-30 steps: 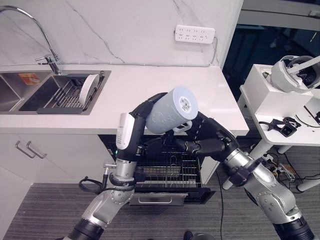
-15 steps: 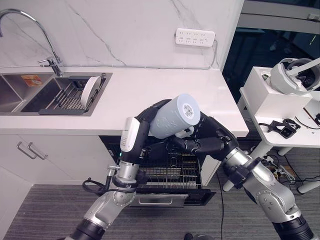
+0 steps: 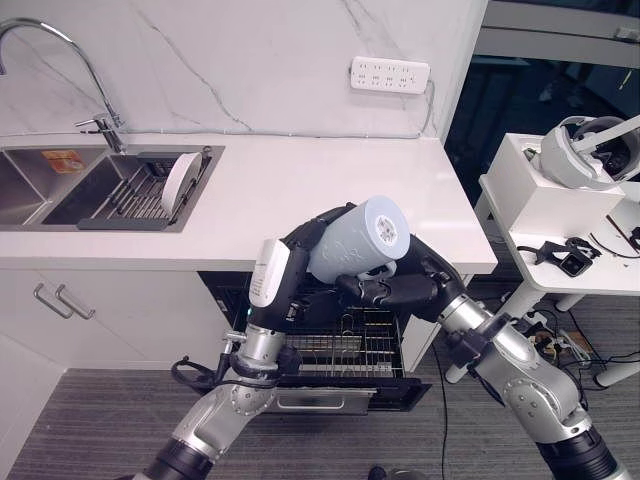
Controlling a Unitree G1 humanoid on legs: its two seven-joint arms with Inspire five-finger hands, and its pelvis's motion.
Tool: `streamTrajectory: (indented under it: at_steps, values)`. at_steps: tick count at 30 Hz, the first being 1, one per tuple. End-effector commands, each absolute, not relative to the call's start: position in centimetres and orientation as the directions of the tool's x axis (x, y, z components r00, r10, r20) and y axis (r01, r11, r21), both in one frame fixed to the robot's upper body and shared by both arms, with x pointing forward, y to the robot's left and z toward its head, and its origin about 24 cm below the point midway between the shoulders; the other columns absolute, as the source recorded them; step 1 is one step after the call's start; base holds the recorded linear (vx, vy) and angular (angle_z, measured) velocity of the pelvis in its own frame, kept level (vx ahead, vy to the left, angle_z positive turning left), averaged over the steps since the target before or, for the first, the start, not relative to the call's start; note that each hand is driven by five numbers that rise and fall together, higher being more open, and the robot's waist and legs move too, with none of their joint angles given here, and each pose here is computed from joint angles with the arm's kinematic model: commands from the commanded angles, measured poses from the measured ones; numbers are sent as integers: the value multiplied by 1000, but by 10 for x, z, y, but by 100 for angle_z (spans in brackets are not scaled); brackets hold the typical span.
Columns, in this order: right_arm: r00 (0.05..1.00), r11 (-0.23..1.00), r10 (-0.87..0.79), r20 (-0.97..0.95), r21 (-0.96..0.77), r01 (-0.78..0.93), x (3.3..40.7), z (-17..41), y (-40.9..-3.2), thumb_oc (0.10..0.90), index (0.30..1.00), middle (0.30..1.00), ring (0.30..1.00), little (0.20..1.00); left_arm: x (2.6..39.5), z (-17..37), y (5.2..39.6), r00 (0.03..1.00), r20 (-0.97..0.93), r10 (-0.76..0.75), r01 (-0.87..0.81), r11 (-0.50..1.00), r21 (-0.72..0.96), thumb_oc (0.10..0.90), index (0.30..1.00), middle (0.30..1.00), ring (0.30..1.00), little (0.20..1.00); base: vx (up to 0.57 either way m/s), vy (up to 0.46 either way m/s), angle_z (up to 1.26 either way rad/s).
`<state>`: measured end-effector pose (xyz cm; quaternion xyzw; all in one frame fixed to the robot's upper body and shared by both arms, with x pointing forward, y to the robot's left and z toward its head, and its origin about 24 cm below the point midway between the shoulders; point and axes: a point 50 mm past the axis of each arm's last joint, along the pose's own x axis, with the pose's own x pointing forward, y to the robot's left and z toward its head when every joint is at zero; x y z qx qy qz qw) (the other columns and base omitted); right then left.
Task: Place the dishes in the dishwasher.
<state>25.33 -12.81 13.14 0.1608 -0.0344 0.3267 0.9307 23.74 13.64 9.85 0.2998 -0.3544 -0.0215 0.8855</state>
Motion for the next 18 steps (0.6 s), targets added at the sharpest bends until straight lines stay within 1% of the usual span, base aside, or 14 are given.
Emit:
streamTrajectory:
  at_steps: [1, 7, 11, 13, 14, 15, 16, 18]
  values:
    - [628, 615, 625, 464, 203, -762, 248, 192, -108, 800, 900, 900, 900, 900, 239, 138, 115, 562, 764, -318, -131, 877, 462, 400, 300, 300, 300, 300, 0, 0, 0]
    - [625, 604, 621, 473, 219, -766, 249, 195, -105, 800, 900, 900, 900, 900, 239, 139, 115, 566, 766, -304, -149, 876, 458, 400, 300, 300, 300, 300, 0, 0, 0]
    - [646, 613, 584, 491, 255, -748, 251, 197, -105, 800, 900, 900, 900, 900, 240, 138, 114, 563, 768, -305, -156, 873, 461, 400, 300, 300, 300, 300, 0, 0, 0]
    - [655, 617, 567, 499, 269, -739, 251, 197, -106, 750, 825, 825, 825, 825, 240, 138, 114, 560, 772, -303, -165, 872, 461, 400, 300, 300, 300, 300, 0, 0, 0]
    - [665, 620, 551, 505, 287, -731, 251, 197, -107, 684, 726, 726, 726, 726, 240, 138, 114, 561, 774, -294, -180, 869, 460, 400, 300, 300, 300, 300, 0, 0, 0]
    - [689, 628, 508, 517, 325, -707, 252, 198, -109, 579, 568, 568, 568, 568, 241, 138, 116, 558, 784, -273, -217, 864, 455, 400, 300, 300, 300, 300, 0, 0, 0]
    - [704, 633, 474, 529, 350, -690, 252, 198, -110, 522, 484, 484, 484, 484, 241, 138, 117, 555, 792, -254, -243, 862, 446, 400, 300, 300, 300, 300, 0, 0, 0]
    - [712, 639, 456, 534, 360, -679, 251, 198, -111, 445, 368, 368, 368, 368, 241, 137, 118, 557, 795, -240, -256, 861, 439, 400, 300, 300, 300, 300, 0, 0, 0]
